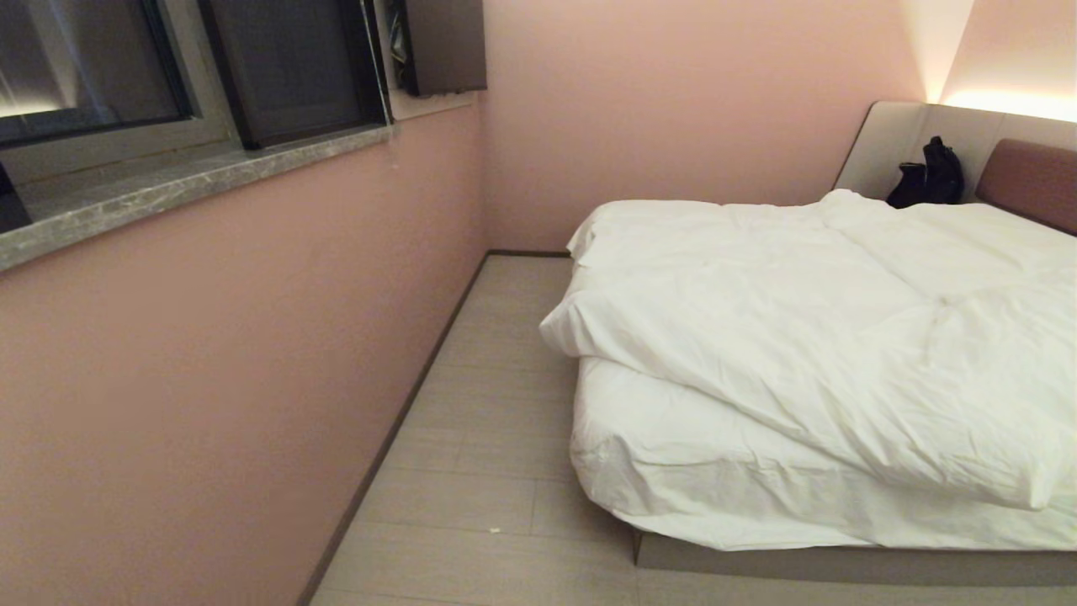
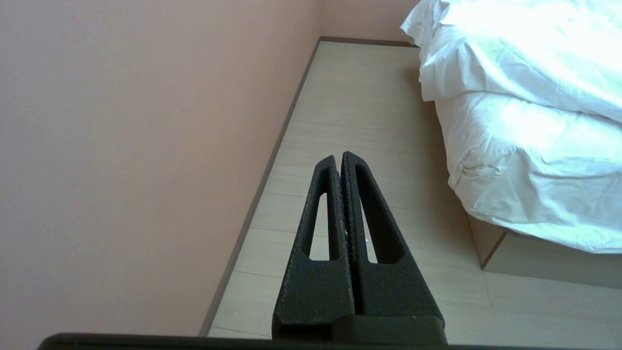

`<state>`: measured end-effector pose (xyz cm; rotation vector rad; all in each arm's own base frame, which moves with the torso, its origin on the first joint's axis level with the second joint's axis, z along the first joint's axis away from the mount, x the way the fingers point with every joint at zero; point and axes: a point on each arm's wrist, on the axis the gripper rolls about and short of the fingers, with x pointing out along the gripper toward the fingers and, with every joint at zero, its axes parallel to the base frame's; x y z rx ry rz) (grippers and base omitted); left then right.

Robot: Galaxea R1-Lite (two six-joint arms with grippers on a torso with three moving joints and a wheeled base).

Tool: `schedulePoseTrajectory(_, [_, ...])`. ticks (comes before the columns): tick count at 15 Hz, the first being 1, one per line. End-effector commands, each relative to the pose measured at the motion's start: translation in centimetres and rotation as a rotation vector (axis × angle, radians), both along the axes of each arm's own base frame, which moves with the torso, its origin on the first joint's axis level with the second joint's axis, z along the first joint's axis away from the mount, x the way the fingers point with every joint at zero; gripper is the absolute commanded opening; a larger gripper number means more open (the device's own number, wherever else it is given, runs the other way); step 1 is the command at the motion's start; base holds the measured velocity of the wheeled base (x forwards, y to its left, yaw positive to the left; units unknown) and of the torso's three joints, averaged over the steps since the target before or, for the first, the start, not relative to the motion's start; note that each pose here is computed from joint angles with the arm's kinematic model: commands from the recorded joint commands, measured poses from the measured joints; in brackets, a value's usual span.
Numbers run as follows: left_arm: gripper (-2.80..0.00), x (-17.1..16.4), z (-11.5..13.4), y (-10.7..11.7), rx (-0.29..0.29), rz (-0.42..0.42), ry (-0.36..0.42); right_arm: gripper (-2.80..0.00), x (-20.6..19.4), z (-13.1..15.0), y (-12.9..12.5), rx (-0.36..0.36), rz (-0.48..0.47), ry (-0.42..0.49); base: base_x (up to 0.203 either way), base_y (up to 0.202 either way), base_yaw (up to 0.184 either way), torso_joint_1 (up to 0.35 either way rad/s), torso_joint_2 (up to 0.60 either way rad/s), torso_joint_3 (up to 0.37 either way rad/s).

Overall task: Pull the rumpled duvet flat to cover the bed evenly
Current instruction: Hold the folded corner of the quilt

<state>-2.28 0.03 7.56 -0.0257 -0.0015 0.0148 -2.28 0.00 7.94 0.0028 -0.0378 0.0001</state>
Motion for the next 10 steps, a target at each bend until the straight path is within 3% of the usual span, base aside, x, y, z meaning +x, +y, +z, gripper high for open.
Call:
schedulePoseTrajectory(1, [-2.80, 0.00, 0.01, 0.00, 0.000, 0.000, -0.001, -2.80, 0.00, 0.02, 0.00, 0.000, 0.000, -0.002, 0.000, 0.000, 0.000, 0.000, 0.00, 0.000])
schedulePoseTrajectory(10, [-2.80, 0.00, 0.02, 0.00, -0.007, 0.002, -0.002, -2.80, 0.00, 0.02, 0.00, 0.000, 0.000, -0.002, 0.184, 0.000, 0.001, 0.001, 0.00, 0.002])
